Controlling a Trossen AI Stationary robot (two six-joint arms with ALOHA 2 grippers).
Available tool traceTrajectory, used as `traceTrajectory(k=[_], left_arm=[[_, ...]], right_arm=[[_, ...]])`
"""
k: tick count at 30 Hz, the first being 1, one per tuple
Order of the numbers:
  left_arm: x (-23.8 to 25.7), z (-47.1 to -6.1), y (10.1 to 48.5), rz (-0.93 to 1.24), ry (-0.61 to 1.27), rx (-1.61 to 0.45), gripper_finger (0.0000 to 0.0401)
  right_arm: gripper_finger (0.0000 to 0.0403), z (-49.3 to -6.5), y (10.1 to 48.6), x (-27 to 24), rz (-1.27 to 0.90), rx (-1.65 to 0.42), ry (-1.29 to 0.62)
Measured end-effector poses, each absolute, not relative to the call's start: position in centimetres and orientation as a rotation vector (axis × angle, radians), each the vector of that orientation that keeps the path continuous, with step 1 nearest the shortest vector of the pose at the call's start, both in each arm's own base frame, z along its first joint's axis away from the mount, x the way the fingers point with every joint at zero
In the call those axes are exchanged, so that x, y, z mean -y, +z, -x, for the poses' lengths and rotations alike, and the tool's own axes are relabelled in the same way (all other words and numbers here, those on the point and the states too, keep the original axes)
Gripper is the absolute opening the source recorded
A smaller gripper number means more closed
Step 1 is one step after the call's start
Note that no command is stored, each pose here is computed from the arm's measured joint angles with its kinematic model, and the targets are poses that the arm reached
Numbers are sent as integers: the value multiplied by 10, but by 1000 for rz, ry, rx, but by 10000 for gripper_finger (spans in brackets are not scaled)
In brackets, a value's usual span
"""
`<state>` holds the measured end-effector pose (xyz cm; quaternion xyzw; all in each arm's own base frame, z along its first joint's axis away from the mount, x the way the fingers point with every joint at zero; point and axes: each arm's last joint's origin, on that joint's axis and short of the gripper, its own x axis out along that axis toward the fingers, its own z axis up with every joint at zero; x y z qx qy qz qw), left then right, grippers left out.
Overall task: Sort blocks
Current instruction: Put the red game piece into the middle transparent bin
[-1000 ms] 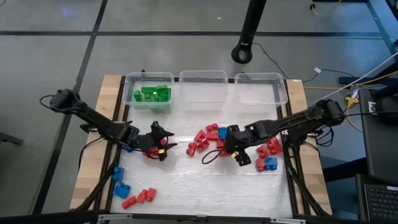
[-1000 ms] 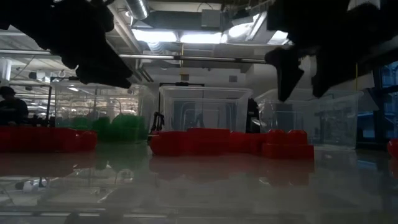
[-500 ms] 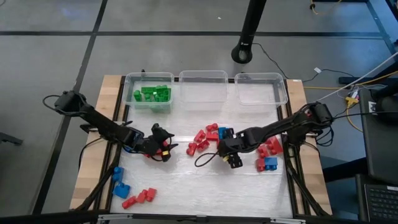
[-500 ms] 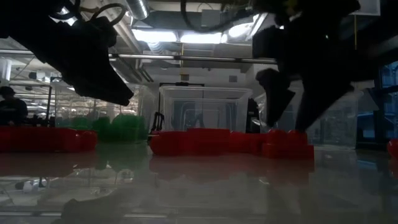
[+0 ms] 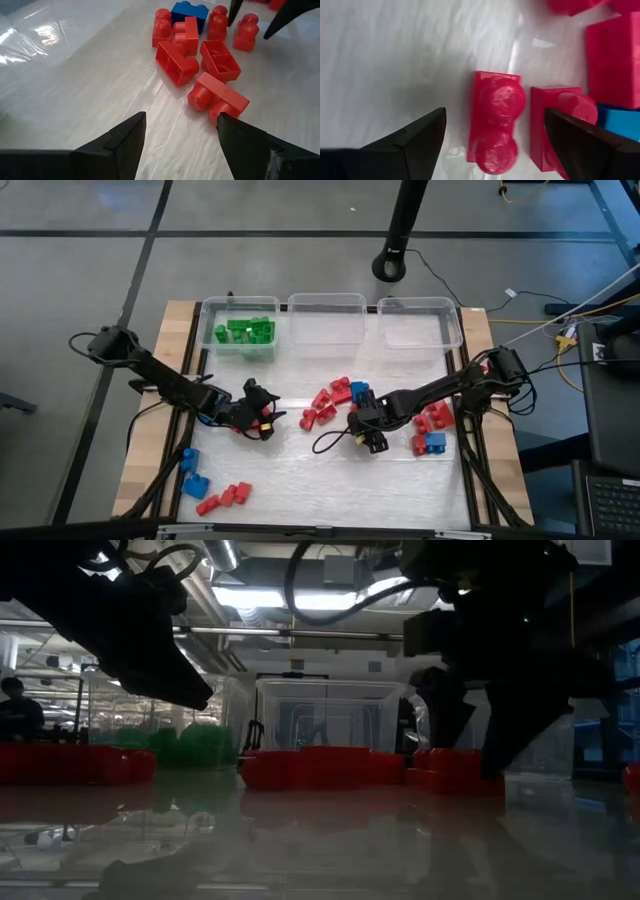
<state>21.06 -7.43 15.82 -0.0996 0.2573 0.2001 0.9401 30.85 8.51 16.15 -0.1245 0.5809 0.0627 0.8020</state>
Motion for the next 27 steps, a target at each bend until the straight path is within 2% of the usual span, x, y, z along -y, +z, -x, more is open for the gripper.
traceTrajectory(k=[10,13,16,24,27], left_arm=[[74,-211,158,199,407,-526,230],[74,-211,158,200,407,-525,230],[74,-211,158,201,407,-525,230],[74,-211,158,203,408,-524,230],[74,-211,158,201,407,-525,230]], right_arm=[[335,-302,144,-83,230,-1195,108],[324,-299,138,-82,213,-1173,100],[288,-298,135,-82,207,-1166,99],[149,-298,134,-82,245,-1158,112],[138,-299,134,-81,276,-1152,109]])
